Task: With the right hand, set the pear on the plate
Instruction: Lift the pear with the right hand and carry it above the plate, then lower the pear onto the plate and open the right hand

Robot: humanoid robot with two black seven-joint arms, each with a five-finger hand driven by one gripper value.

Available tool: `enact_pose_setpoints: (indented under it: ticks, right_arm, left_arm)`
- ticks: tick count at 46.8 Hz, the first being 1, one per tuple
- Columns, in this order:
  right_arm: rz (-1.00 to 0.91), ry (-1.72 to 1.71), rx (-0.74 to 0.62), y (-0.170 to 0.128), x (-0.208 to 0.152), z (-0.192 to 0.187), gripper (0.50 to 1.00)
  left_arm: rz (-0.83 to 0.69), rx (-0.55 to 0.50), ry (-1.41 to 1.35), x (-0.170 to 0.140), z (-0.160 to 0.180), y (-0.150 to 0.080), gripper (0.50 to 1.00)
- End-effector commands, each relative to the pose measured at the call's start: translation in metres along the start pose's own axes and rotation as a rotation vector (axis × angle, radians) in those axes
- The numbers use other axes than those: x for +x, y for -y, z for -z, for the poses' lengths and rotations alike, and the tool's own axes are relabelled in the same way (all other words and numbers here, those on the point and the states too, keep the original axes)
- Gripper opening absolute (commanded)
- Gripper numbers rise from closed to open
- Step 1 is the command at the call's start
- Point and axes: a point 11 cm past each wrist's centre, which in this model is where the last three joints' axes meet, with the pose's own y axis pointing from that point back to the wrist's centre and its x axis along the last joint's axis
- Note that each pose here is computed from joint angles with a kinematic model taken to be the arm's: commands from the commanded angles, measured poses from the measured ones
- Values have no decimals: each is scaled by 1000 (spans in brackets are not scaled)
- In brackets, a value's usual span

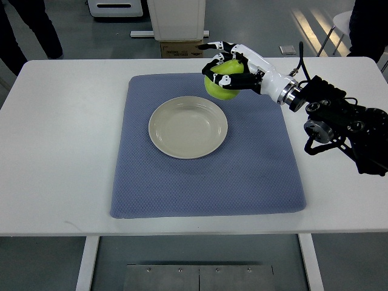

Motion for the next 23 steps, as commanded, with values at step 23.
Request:
enact_pose_setpoints:
  ticks: [23]
  right_arm:
    - [40, -20, -8, 36, -42, -10, 500]
  left_arm:
    - [0, 0, 0, 0, 0, 0, 1000]
